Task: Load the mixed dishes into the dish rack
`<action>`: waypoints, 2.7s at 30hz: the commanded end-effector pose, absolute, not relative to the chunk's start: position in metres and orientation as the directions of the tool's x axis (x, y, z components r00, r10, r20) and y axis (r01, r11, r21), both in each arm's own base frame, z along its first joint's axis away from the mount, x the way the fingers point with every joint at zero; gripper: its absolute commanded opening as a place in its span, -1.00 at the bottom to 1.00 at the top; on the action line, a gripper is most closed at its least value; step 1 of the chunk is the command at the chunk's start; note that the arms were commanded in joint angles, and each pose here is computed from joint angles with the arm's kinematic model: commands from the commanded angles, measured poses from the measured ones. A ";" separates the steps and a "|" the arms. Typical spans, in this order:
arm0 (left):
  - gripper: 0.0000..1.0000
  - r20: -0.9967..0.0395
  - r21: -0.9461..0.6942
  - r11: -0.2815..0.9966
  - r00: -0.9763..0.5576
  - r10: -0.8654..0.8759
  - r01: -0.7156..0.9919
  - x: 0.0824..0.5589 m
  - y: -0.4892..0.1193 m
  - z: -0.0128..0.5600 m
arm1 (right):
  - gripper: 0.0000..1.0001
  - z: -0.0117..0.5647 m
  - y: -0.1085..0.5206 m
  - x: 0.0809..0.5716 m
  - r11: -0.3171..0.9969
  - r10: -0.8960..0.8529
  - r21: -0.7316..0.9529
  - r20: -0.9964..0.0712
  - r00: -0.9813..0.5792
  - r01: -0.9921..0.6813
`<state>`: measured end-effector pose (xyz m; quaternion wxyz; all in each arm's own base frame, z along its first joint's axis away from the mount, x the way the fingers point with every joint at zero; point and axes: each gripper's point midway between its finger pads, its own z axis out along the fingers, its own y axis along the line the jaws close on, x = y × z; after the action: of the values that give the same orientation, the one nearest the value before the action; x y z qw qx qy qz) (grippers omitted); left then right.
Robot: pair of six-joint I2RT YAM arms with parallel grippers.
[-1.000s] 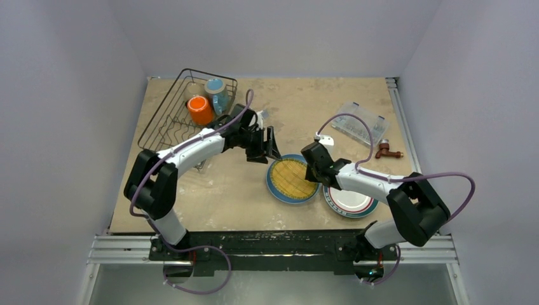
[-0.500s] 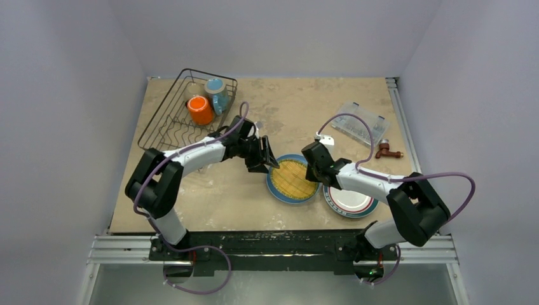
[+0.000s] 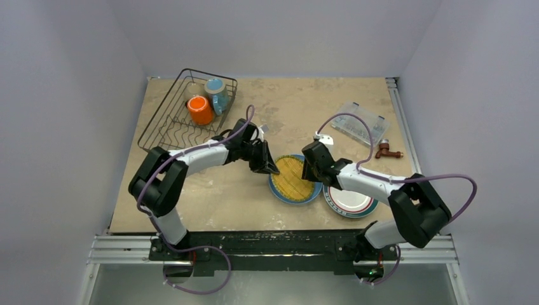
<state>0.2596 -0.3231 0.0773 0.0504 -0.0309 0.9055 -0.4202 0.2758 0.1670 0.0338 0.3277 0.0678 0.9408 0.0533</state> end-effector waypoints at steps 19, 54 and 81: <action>-1.00 -0.952 0.117 0.935 -0.231 0.202 0.335 0.311 -0.180 0.306 | 0.53 0.118 0.169 0.254 0.923 0.239 0.371 -0.764 -0.599 -0.105; -1.00 -0.817 0.532 0.847 -0.271 0.510 -0.011 0.380 0.056 0.319 | 0.57 0.145 0.171 0.234 0.852 0.247 0.411 -0.862 -0.444 -0.324; -1.00 -0.878 0.391 0.910 -0.352 0.323 -0.140 0.404 0.105 0.346 | 0.58 0.146 0.174 0.234 0.848 0.236 0.404 -0.867 -0.438 -0.342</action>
<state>0.4028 0.1054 0.2802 0.4915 0.0998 0.8410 0.2030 0.2295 0.1726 0.1359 0.5112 -0.0290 0.8149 0.2717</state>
